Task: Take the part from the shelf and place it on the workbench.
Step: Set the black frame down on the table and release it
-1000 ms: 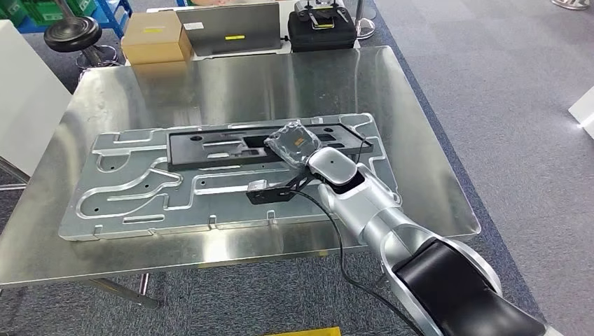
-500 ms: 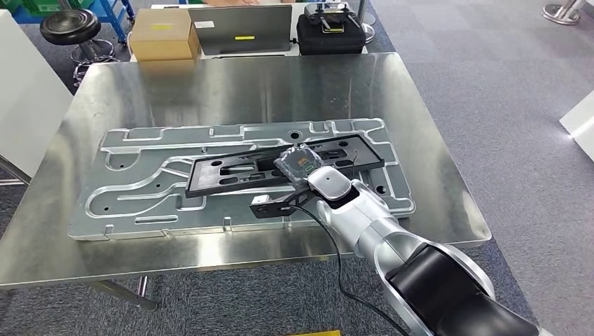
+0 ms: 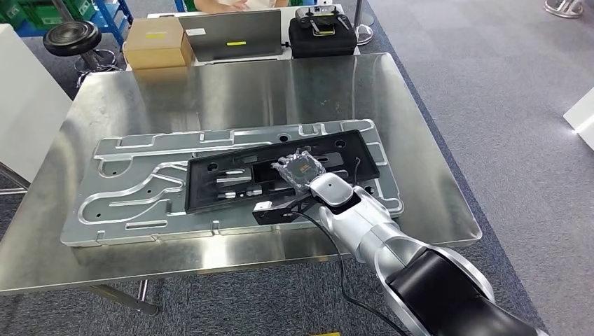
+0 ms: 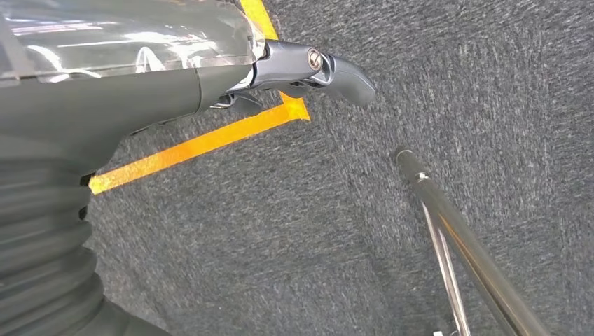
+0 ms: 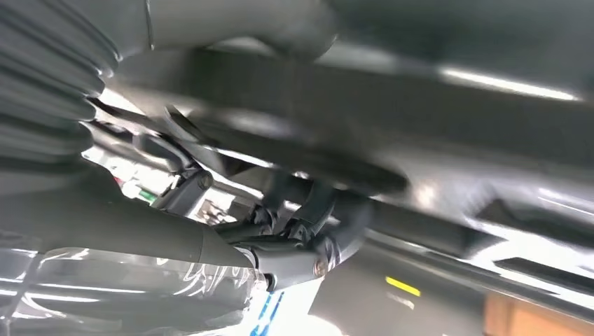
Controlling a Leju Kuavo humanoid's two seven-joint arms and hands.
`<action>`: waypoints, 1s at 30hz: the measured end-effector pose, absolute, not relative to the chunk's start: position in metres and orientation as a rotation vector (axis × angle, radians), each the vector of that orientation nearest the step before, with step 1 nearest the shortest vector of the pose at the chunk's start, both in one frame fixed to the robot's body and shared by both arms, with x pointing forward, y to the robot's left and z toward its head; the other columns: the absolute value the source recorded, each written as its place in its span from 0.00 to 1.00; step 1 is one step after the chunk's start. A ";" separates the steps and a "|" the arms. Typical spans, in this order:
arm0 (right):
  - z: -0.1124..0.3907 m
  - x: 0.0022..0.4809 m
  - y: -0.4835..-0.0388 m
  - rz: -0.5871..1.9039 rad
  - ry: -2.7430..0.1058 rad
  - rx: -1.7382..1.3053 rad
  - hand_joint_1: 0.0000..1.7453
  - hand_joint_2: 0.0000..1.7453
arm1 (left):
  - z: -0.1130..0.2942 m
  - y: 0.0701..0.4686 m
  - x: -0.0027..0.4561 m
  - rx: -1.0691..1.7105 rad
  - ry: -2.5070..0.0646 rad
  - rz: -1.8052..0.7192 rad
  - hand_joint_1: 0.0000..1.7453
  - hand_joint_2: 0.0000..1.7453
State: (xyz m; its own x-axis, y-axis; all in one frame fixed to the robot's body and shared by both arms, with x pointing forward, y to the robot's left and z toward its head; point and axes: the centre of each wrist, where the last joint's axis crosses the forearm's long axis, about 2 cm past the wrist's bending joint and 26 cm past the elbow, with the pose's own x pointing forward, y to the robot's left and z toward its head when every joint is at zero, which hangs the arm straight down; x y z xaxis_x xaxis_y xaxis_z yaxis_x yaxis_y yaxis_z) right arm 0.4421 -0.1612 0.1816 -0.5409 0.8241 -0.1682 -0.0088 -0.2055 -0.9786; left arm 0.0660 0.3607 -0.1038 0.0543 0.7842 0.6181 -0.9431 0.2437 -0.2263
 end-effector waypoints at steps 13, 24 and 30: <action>0.206 0.447 -0.175 1.212 -2.049 -0.693 0.00 0.00 | -0.103 0.357 0.074 0.241 -0.741 1.316 0.00 0.00; 0.213 0.415 -0.263 0.514 -2.386 -0.570 0.00 0.00 | -0.104 0.350 0.069 0.235 -0.746 1.310 0.00 0.00; 0.189 0.340 -0.350 0.320 -2.392 -0.895 0.00 0.00 | -0.107 0.349 0.049 0.279 -0.748 1.334 0.00 0.00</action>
State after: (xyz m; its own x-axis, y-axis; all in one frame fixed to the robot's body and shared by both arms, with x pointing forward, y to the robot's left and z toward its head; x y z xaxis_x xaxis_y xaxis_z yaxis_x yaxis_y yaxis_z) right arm 0.3396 -0.3499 0.1886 -0.6203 0.6623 0.4202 0.5288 0.7488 -0.3997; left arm 0.0487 0.3493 -0.1075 0.0482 0.7728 0.6328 -0.9429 0.2443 -0.2265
